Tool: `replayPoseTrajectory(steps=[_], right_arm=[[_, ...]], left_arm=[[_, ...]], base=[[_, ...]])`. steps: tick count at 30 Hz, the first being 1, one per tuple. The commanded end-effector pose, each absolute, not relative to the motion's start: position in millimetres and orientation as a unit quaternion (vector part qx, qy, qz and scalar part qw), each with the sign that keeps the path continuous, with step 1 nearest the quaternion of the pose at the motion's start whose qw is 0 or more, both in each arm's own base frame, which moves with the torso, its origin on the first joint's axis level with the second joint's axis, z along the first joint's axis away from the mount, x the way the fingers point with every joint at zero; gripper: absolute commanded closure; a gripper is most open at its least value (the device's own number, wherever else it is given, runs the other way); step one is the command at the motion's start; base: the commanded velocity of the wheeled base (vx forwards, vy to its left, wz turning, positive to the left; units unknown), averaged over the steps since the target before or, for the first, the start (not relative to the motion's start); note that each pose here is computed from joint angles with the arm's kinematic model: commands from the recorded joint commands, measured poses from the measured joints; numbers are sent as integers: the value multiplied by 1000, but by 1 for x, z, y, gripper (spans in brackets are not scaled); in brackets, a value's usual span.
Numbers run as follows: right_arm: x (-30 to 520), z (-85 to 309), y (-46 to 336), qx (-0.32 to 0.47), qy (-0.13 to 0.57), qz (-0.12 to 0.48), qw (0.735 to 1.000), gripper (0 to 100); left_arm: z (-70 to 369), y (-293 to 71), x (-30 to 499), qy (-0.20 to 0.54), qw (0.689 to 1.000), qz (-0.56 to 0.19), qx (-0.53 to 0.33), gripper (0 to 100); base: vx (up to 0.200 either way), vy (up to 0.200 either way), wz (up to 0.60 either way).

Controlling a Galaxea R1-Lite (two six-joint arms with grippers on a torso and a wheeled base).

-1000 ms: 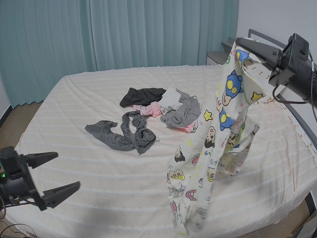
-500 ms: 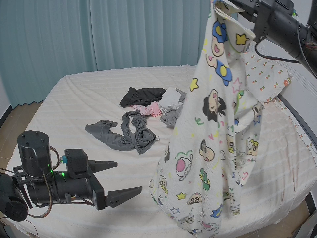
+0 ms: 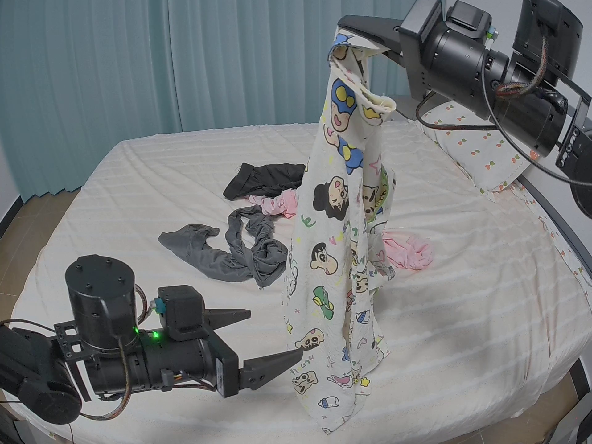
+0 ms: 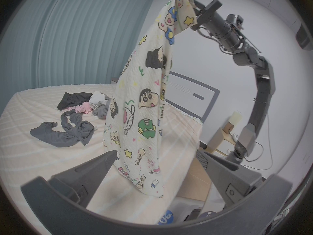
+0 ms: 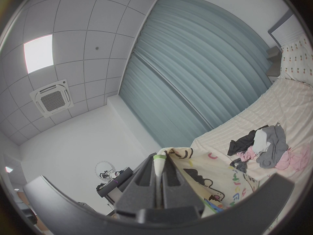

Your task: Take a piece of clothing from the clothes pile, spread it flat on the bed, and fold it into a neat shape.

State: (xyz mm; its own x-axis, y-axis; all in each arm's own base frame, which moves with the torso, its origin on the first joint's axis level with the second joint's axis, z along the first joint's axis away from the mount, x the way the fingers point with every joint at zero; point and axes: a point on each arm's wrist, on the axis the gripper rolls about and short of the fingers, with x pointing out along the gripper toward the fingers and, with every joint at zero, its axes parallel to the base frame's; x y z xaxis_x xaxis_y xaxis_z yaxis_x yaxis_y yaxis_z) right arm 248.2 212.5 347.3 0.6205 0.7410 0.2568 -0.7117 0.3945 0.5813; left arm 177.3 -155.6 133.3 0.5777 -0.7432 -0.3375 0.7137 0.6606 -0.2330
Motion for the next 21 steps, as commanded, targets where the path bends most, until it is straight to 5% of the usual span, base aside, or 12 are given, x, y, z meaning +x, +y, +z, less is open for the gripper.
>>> replayPoseTrajectory(steps=[1,9,21], right_arm=[[242,344,223,339,32,434,834,100],[244,343,222,343,40,427,836,100],[247,339,224,344,46,424,836,100]], left_arm=[[115,-184,202,214,894,-392,-34,0],[108,-231,203,188,877,-427,-117,0],[98,-242,205,197,878,-418,-128,0]], base=[[0,0,0],[0,0,0],[0,0,0]])
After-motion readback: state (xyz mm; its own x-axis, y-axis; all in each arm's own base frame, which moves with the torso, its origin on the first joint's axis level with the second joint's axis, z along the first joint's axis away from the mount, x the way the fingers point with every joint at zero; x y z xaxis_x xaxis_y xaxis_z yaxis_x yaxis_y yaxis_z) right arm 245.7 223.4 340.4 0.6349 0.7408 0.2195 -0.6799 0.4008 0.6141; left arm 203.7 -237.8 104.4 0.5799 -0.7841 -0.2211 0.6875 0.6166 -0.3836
